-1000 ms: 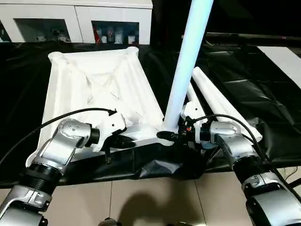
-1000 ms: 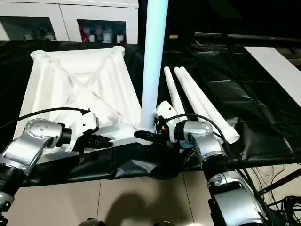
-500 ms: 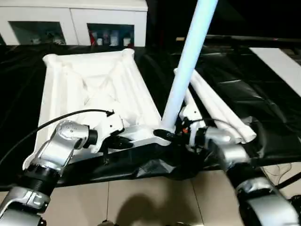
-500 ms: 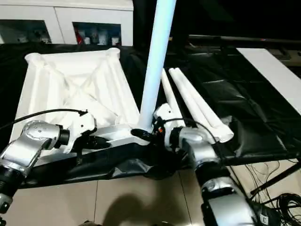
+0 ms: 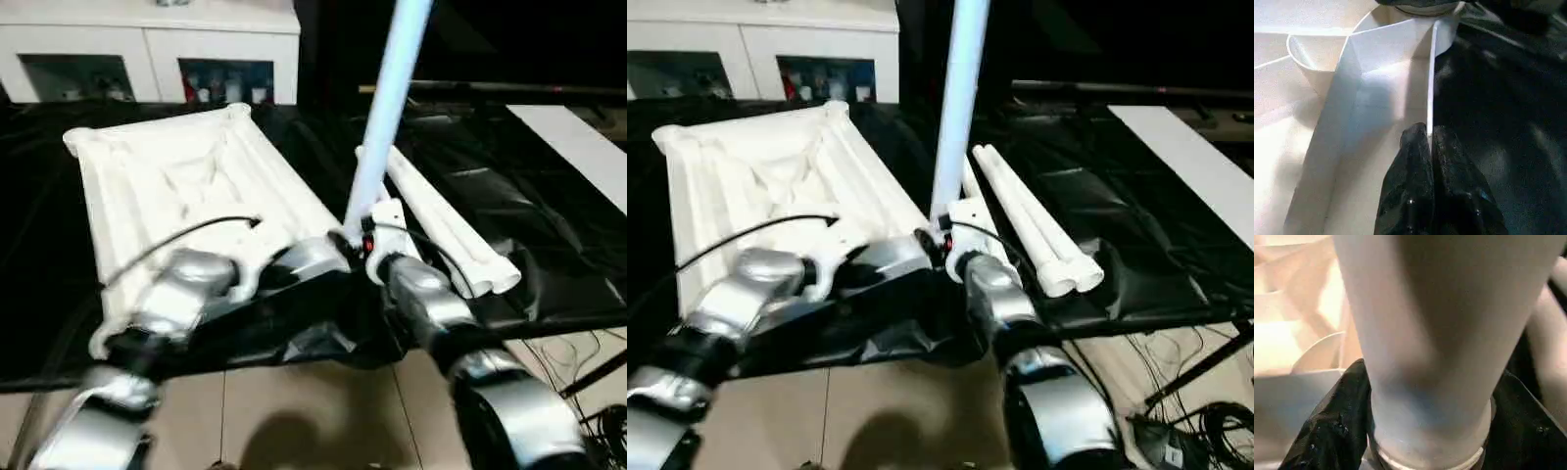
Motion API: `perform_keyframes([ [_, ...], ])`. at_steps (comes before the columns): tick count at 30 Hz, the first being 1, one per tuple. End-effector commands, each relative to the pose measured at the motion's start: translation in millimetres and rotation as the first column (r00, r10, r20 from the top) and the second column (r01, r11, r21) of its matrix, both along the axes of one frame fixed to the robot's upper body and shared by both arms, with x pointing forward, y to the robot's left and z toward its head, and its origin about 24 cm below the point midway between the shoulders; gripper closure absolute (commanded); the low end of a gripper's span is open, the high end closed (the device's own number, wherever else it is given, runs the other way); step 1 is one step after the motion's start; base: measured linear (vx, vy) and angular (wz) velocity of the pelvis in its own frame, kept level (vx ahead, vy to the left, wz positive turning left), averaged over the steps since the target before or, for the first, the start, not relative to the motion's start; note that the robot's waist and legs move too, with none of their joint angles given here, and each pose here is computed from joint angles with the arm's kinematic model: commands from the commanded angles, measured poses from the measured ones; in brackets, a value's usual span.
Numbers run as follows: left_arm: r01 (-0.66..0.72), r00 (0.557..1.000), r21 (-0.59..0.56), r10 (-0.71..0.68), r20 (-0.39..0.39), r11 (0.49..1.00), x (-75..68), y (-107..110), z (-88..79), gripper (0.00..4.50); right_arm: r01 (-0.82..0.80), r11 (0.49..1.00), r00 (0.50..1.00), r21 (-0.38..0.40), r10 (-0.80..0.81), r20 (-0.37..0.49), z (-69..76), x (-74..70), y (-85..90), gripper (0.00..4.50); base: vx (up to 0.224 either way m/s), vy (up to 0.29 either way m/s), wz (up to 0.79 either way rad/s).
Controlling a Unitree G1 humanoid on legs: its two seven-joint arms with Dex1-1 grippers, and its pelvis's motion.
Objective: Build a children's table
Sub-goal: Insert table leg to table base
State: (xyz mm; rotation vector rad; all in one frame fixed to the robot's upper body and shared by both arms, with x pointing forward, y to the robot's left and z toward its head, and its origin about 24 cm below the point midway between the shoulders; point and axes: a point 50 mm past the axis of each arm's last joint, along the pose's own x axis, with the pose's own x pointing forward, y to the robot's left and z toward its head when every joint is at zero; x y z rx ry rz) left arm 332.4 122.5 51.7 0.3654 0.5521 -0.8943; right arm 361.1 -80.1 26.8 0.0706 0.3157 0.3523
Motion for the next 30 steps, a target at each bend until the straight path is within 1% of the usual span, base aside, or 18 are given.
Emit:
perform_keyframes([
  [1,-0.076,0.996,0.034,0.075,0.046,0.996,7.5,-5,5.1,4.5,0.013,1.0,0.986,0.008,-0.012,-0.166,-29.5,-16.9,7.3,1.78,0.0,0.0,0.0],
  [4,-0.072,0.996,0.035,0.07,0.048,0.997,7.6,-9,5.7,4.5,0.002,1.0,0.985,0.032,0.004,-0.174,-27.2,-16.2,15.3,1.78,0.0,0.0,0.0],
  [10,-0.069,0.997,0.05,0.067,0.042,0.996,4.6,-1,3.9,4.5,-0.034,0.999,0.989,0.004,0.034,-0.146,-23.7,-14.2,17.9,1.78,0.0,0.0,0.0],
  [12,-0.071,0.997,0.053,0.069,0.04,0.996,4.4,1,3.5,4.5,-0.032,0.999,0.989,0.043,0.038,-0.146,-21.6,-13.2,18.8,1.78,0.0,0.0,0.0],
  [13,-0.07,0.997,0.053,0.068,0.038,0.996,4.1,1,3.6,4.5,-0.038,0.995,0.989,0.087,0.049,-0.136,-18.5,-11.9,19.9,1.78,0.0,0.0,0.0],
  [14,-0.067,0.997,0.053,0.065,0.036,0.996,3.9,1,3.6,4.5,-0.047,0.993,0.99,0.104,0.06,-0.126,-16.4,-11.0,20.5,1.78,0.0,0.0,0.0],
  [15,-0.065,0.997,0.053,0.063,0.035,0.996,3.7,1,3.6,4.5,-0.054,0.992,0.991,0.114,0.067,-0.119,-15.0,-10.4,20.8,1.22,0.0,0.0,0.0],
  [16,-0.061,0.998,0.054,0.059,0.034,0.997,3.5,2,3.5,4.5,-0.074,0.989,0.991,0.128,0.087,-0.1,-11.9,-9.3,21.9,1.22,0.0,0.0,0.0],
  [17,-0.051,0.998,0.056,0.049,0.036,0.997,3.2,2,3.7,4.5,-0.096,0.984,0.991,0.149,0.108,-0.076,-7.2,-7.4,22.9,1.02,0.0,0.0,0.0],
  [18,-0.051,0.998,0.056,0.049,0.036,0.997,3.2,2,3.7,4.5,-0.096,0.984,0.991,0.149,0.108,-0.076,-7.2,-7.4,22.9,1.02,0.0,0.0,0.0],
  [21,-0.006,0.999,0.052,0.004,0.039,0.999,1.4,3,5.4,4.5,-0.137,0.977,0.99,0.161,0.142,-0.019,5.2,-0.9,21.0,0.65,0.0,0.0,0.0],
  [23,0.01,0.999,0.059,-0.012,0.037,0.998,0.4,8,5.5,4.5,-0.177,0.973,0.984,0.151,0.176,0.019,11.9,1.9,18.3,0.54,0.0,0.0,0.0],
  [24,0.011,0.999,0.068,-0.013,0.037,0.998,0.1,11,5.2,4.5,-0.202,0.969,0.979,0.143,0.199,0.04,15.2,3.0,16.8,0.42,0.0,0.0,0.0],
  [25,0.029,0.999,0.066,-0.031,0.037,0.997,-0.9,15,5.6,4.5,-0.251,0.957,0.967,0.145,0.243,0.07,20.1,3.8,14.1,0.42,0.0,0.0,0.0],
  [27,0.06,0.997,0.062,-0.062,0.039,0.996,-2.8,19,6.8,4.5,-0.294,0.941,0.955,0.168,0.282,0.09,24.3,4.0,9.8,0.42,0.0,0.0,0.0],
  [28,0.06,0.997,0.062,-0.062,0.039,0.996,-2.8,19,6.8,4.5,-0.294,0.941,0.955,0.168,0.282,0.09,24.3,4.0,9.8,0.42,0.0,0.0,0.0],
  [29,0.119,0.991,0.076,-0.123,0.054,0.99,-6.1,27,9.1,4.5,-0.375,0.915,0.925,0.149,0.36,0.117,27.5,1.4,2.0,0.42,0.0,0.0,0.0],
  [30,0.178,0.982,0.067,-0.182,0.057,0.982,-9.8,30,10.6,4.5,-0.415,0.899,0.908,0.139,0.399,0.128,28.9,-0.8,-3.0,0.42,0.0,0.0,0.0],
])
